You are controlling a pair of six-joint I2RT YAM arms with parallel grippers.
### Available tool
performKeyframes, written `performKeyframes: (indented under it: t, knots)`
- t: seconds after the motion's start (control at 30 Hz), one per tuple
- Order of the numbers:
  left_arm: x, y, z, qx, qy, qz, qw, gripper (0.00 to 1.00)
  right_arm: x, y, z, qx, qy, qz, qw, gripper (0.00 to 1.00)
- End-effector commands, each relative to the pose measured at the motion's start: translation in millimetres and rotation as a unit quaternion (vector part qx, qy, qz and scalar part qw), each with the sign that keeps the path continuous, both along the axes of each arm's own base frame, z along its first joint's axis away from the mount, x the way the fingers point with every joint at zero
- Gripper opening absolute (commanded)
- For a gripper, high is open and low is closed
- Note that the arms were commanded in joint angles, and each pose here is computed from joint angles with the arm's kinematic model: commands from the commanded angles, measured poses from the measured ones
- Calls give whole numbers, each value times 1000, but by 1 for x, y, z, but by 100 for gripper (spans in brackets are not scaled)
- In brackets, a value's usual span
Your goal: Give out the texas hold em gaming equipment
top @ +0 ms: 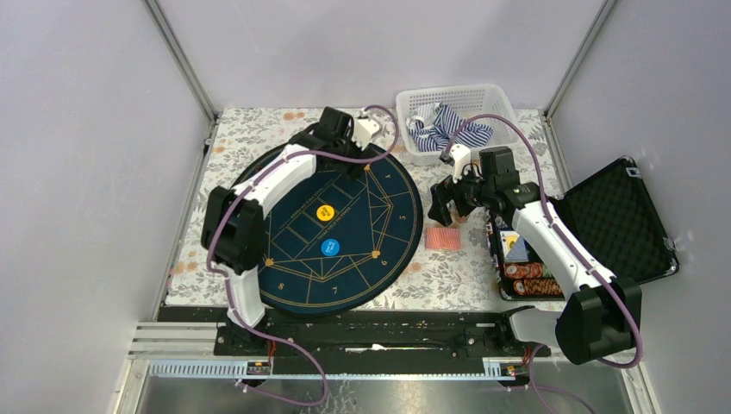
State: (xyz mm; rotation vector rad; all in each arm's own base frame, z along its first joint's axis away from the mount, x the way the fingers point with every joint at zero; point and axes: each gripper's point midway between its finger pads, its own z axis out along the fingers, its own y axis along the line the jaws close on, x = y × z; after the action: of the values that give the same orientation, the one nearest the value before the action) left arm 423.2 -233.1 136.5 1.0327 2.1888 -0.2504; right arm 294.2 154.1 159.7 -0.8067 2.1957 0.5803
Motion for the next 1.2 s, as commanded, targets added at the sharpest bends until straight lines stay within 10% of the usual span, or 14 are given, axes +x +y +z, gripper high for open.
performKeyframes:
  t: [0.0,0.63,1.17]
  knots:
    - [46,-3,11,-32,-17,31,999,56,2,0,8,11,-13,1,1000,100]
    - [109,6,-37,-50,15,82,995,55,3,0,2,7,-5,2,1000,100]
    - [71,-57,-52,-63,45,20,997,53,4,0,3,7,-4,1,1000,100]
